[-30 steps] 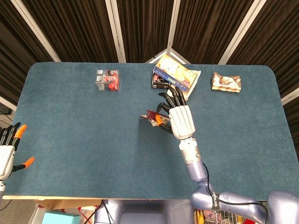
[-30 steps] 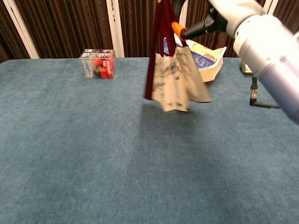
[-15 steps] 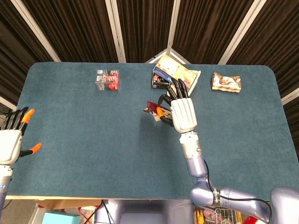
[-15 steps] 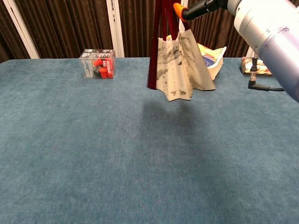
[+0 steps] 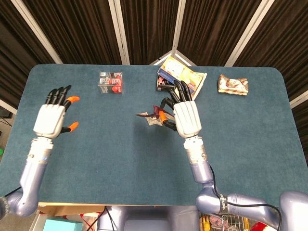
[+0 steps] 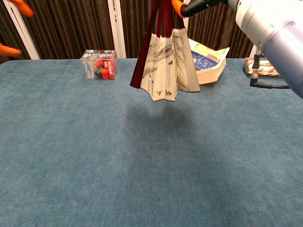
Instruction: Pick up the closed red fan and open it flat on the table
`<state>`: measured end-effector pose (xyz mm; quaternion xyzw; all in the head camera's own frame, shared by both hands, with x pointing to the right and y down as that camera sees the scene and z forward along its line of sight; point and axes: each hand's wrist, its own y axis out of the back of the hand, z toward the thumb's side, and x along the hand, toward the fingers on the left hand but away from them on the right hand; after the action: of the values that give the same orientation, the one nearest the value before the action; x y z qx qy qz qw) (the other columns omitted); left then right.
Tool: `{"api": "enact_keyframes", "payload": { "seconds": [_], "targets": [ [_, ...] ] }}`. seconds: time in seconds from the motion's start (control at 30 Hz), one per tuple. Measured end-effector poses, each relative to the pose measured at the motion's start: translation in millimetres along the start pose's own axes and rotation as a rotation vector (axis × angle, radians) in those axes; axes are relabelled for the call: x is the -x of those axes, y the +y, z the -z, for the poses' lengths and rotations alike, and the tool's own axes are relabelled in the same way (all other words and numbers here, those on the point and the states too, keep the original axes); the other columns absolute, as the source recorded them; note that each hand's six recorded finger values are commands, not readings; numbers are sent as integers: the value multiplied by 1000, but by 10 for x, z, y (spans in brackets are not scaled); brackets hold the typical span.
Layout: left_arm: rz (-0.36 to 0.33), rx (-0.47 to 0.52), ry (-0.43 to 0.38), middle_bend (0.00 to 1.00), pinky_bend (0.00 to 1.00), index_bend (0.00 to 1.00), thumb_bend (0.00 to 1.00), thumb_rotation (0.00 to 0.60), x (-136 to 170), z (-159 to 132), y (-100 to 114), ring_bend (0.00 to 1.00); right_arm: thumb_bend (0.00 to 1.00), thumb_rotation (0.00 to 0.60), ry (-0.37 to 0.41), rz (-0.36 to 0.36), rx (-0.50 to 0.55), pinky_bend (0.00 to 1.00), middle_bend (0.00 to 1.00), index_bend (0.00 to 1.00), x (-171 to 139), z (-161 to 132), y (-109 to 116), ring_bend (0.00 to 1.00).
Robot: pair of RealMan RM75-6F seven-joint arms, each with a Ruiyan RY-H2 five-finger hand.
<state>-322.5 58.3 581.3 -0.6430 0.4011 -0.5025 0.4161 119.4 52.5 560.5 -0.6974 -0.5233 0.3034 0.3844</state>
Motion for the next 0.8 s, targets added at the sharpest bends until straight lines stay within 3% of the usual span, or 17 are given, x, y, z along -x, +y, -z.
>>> {"api": "enact_keyframes", "payload": {
  "seconds": [0.27, 0.8],
  "targets": [
    [77, 105, -26, 35, 0, 309, 302, 600, -326, -519, -272, 0, 680, 600, 8, 12, 9, 47, 279, 767, 71, -86, 126, 76],
    [97, 105, -140, 47, 0, 318, 305, 600, -575, -1440, -514, 0, 680, 600, 23, 3, 34, 47, 282, 780, 55, -161, 284, 76]
  ]
}}
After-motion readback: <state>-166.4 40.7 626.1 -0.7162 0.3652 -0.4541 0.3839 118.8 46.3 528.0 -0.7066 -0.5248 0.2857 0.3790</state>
